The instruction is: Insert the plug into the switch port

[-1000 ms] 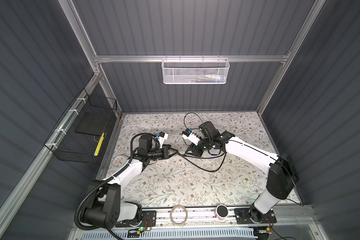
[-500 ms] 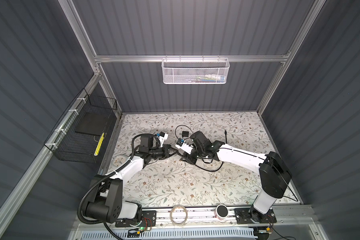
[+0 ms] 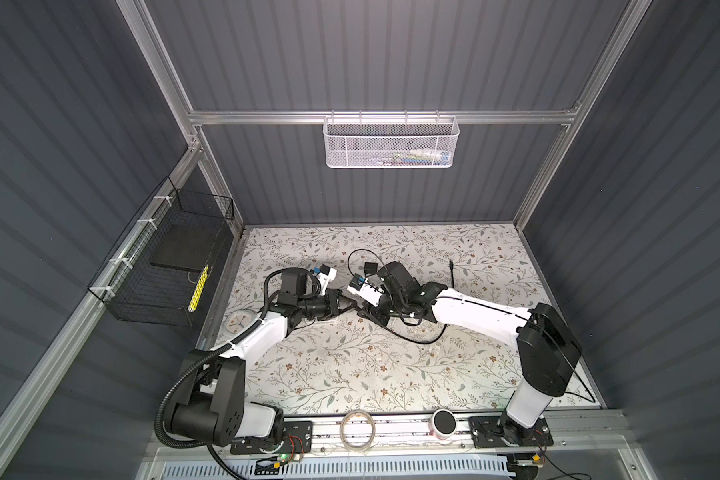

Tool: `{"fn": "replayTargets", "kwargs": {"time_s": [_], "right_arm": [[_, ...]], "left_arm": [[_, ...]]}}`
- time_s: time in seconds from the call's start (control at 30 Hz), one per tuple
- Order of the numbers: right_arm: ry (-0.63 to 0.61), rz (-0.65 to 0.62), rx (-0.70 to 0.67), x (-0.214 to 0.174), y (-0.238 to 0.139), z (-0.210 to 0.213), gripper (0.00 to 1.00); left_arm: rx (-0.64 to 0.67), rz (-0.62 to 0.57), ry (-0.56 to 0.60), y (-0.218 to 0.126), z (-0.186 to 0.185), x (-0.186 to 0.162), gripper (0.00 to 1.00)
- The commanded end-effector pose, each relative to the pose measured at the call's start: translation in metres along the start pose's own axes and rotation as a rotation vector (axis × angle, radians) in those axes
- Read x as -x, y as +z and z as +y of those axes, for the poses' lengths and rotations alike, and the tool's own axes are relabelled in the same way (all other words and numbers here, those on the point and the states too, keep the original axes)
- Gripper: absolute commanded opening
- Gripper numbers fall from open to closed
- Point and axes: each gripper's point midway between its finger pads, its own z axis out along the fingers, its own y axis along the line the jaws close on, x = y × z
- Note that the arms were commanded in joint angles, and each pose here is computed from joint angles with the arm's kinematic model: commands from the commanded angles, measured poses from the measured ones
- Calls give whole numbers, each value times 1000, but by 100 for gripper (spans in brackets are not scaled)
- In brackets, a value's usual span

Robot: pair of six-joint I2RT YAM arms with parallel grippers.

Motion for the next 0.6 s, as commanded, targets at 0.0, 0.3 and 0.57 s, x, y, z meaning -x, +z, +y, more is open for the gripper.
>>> {"fn": "replayTargets", "kwargs": {"time_s": [0.0,0.3,0.57], "right_arm": [[-6,-47,12,17,1,2,33],[-3,-42,24,20,4,4,9],[31,4,40,4,8,9,0]], "left_arm": [[-18,16,3,1,-3,-4,0],[-16,12,6,0,-2,-5,0],[81,-87,41,-18,2,19,20]]}}
